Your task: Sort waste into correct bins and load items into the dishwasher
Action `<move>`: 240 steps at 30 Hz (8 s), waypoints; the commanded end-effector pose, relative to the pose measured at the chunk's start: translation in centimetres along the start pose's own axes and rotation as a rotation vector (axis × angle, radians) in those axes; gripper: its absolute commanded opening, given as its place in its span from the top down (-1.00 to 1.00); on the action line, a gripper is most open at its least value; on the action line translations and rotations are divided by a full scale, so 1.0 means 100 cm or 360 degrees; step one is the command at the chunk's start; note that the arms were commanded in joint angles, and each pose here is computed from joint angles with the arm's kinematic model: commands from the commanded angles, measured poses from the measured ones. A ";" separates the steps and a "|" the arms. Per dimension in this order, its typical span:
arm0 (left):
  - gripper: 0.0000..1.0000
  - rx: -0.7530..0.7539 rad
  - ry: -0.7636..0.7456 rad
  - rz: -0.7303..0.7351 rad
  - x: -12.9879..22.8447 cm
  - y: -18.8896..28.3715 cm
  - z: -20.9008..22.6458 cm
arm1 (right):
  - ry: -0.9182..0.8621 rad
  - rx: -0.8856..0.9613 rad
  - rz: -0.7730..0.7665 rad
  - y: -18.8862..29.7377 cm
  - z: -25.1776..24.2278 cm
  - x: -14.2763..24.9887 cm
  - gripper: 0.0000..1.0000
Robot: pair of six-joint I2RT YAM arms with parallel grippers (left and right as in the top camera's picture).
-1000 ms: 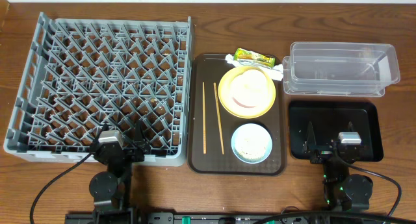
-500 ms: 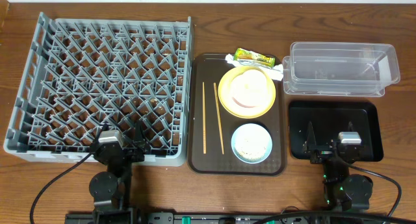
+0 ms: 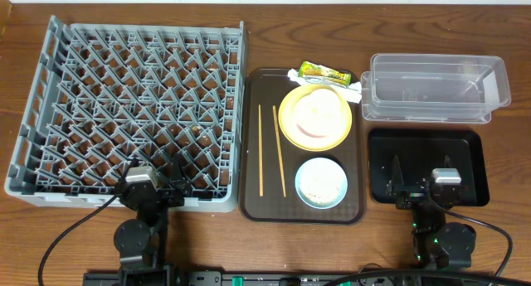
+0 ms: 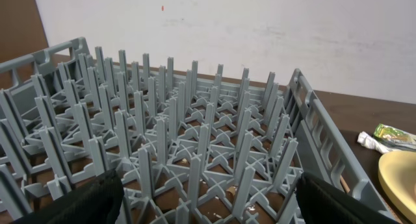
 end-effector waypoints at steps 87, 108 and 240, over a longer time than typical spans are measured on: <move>0.10 0.0480 -0.0218 0.1787 0.027 -0.118 -0.212 | -0.0014 -0.0006 0.0002 0.000 0.000 0.001 -0.98; 0.20 0.0480 -0.0265 0.1856 0.055 -0.116 -0.220 | -0.0014 -0.0005 0.0002 0.000 0.000 0.001 -0.99; 0.31 0.0521 -0.0014 0.1859 0.061 -0.085 -0.249 | -0.0014 -0.0005 0.0002 0.000 0.000 0.001 -0.99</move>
Point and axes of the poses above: each gripper's point midway between its finger pads, its own y axis back along the fingers, its own z axis along the line the jaws close on, x = y × z, the point moved 4 cm from there along y, back along the fingers, and after that the axes turned 15 degrees about -y, right-handed, at the moved point
